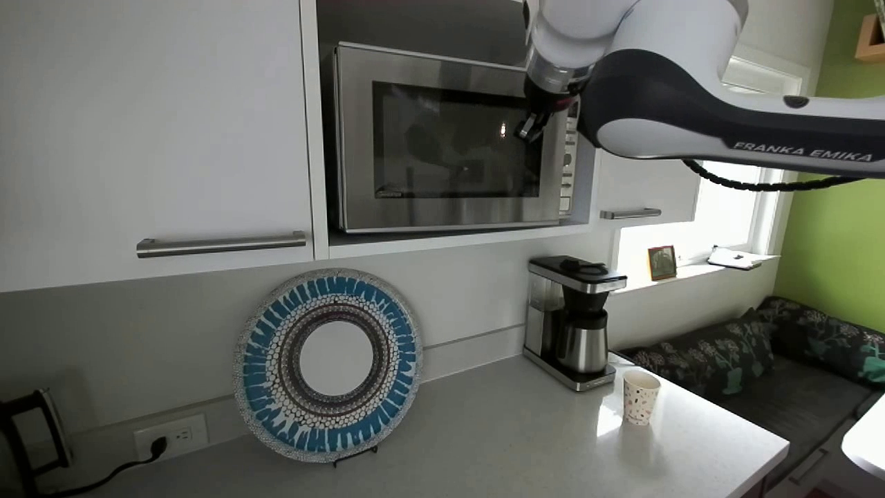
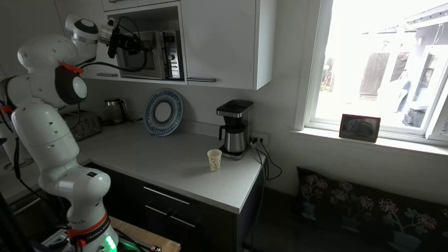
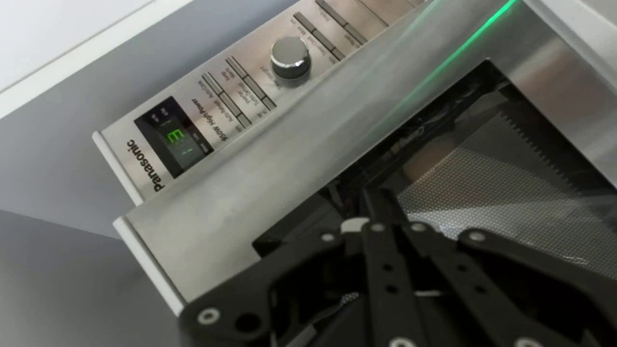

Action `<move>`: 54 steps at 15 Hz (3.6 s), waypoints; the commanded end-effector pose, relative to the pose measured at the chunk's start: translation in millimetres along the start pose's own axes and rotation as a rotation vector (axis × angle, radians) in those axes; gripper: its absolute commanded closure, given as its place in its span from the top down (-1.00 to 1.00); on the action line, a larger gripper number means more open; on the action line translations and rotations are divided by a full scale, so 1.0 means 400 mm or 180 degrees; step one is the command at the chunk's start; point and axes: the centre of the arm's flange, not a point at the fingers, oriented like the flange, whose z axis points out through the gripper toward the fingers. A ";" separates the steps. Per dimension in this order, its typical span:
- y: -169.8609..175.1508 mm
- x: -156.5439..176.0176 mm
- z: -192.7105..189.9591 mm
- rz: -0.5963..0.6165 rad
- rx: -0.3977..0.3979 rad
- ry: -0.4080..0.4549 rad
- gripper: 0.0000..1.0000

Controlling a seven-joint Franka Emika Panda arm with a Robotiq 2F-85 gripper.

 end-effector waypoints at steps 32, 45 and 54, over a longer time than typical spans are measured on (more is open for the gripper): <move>0.081 0.092 0.208 0.2525 0.0078 -0.0098 -1.00; 0.164 0.050 0.130 0.2146 -0.0415 -0.0944 -1.00; 0.221 0.006 -0.011 0.1871 0.0567 -0.0821 -1.00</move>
